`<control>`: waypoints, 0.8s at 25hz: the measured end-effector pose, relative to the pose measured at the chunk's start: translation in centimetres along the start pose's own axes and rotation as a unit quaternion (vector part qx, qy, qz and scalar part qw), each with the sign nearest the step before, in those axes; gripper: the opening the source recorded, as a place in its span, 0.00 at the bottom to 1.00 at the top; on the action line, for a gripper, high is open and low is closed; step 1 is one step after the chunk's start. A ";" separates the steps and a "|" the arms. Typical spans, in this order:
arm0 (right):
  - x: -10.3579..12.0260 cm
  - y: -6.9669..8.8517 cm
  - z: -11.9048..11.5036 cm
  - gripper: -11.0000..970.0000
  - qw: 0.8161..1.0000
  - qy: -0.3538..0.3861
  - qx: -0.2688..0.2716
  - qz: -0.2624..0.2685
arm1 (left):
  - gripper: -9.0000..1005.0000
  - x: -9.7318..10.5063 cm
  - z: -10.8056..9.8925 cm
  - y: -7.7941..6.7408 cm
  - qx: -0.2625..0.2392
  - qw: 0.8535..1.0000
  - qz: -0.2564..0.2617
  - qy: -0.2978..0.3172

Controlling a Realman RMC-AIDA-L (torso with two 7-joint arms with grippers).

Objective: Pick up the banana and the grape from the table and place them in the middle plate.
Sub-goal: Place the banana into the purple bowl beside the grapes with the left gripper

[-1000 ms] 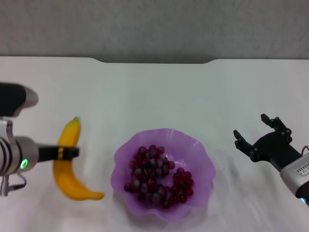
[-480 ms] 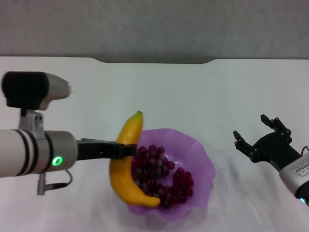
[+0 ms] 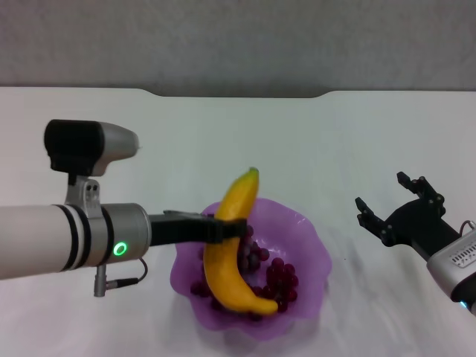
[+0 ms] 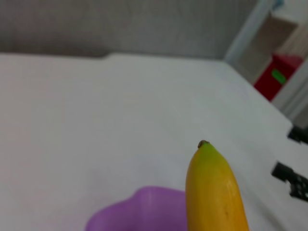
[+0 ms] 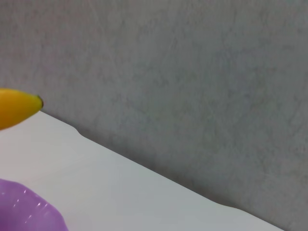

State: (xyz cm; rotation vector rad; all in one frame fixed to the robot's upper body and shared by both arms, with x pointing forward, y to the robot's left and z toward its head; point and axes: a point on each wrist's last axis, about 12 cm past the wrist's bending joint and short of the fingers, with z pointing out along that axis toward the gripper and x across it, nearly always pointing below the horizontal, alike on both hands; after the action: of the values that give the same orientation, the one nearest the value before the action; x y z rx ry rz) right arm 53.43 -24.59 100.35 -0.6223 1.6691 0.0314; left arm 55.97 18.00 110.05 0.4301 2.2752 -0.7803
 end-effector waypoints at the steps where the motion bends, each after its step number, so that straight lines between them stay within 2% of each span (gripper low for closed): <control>1: 0.0 0.0 0.0 0.88 1.000 0.000 0.000 0.000 | 0.52 0.1 0.1 0.2 -0.001 1.000 -0.003 -0.009; 7: 0.0 0.0 0.0 0.88 1.000 0.000 0.000 0.000 | 0.52 1.3 0.9 1.5 -0.018 0.998 -0.036 -0.042; 14: 0.0 0.0 0.0 0.88 1.000 0.000 0.001 0.001 | 0.52 2.7 2.5 -0.8 0.020 0.999 -0.030 -0.031; 20: -0.4 0.1 0.4 0.88 1.000 -0.006 -0.003 -0.001 | 0.53 2.6 3.1 -0.8 0.005 0.999 -0.028 -0.042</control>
State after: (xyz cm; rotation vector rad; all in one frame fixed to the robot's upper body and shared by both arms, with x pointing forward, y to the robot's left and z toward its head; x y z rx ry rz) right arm 53.78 -24.21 100.64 -0.6277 1.6567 0.0397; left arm 55.25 15.66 106.74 0.3342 2.2149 -0.8223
